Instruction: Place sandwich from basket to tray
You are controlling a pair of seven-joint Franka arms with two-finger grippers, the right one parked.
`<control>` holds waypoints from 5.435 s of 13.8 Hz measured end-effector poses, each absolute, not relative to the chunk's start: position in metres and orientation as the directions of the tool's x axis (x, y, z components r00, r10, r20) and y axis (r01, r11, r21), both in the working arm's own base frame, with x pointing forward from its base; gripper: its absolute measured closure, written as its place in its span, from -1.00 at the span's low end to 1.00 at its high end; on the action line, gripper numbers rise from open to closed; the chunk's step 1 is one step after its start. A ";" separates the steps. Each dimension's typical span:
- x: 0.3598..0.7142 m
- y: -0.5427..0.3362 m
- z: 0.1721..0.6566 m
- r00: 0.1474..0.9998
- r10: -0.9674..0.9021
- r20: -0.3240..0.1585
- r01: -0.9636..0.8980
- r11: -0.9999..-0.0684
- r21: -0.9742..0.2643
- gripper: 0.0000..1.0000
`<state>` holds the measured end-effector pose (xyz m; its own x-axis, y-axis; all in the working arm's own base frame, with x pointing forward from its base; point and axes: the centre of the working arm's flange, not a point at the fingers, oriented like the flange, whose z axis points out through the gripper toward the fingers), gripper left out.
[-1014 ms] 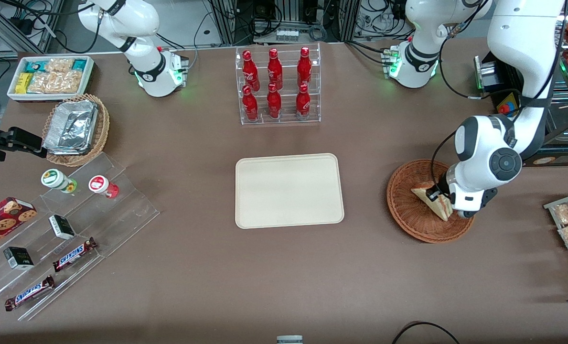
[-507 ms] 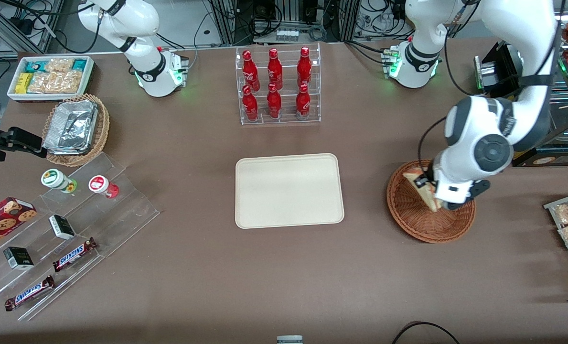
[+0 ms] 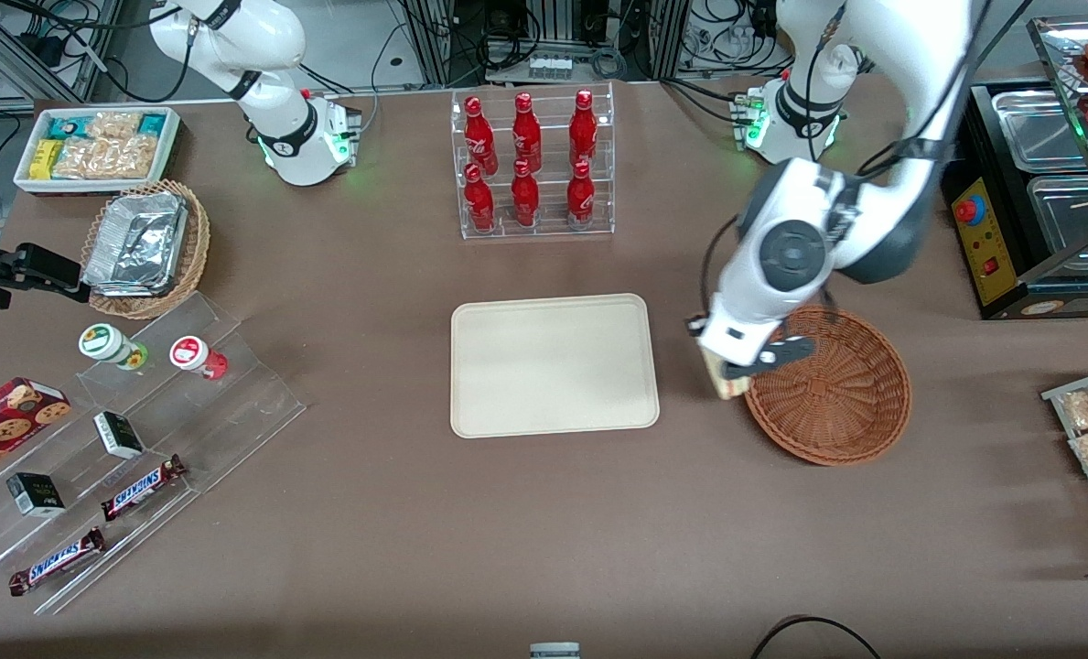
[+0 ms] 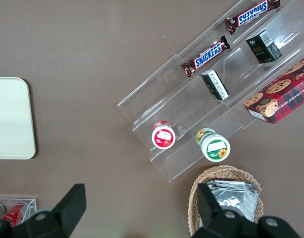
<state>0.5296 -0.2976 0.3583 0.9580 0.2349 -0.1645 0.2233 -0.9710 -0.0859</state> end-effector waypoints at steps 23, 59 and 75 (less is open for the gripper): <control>0.497 -0.519 0.248 0.980 0.101 -0.173 0.087 -0.993 -0.085 0.69; 0.596 -0.238 0.461 0.962 -0.123 -0.244 -0.143 -0.988 -0.066 -1.00; 0.550 -0.070 0.556 0.951 -0.131 -0.279 -0.141 -0.990 -0.015 -1.00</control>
<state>0.5496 -0.0701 0.5565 0.9512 -0.1311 -0.2794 -0.1409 -0.9899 -0.0152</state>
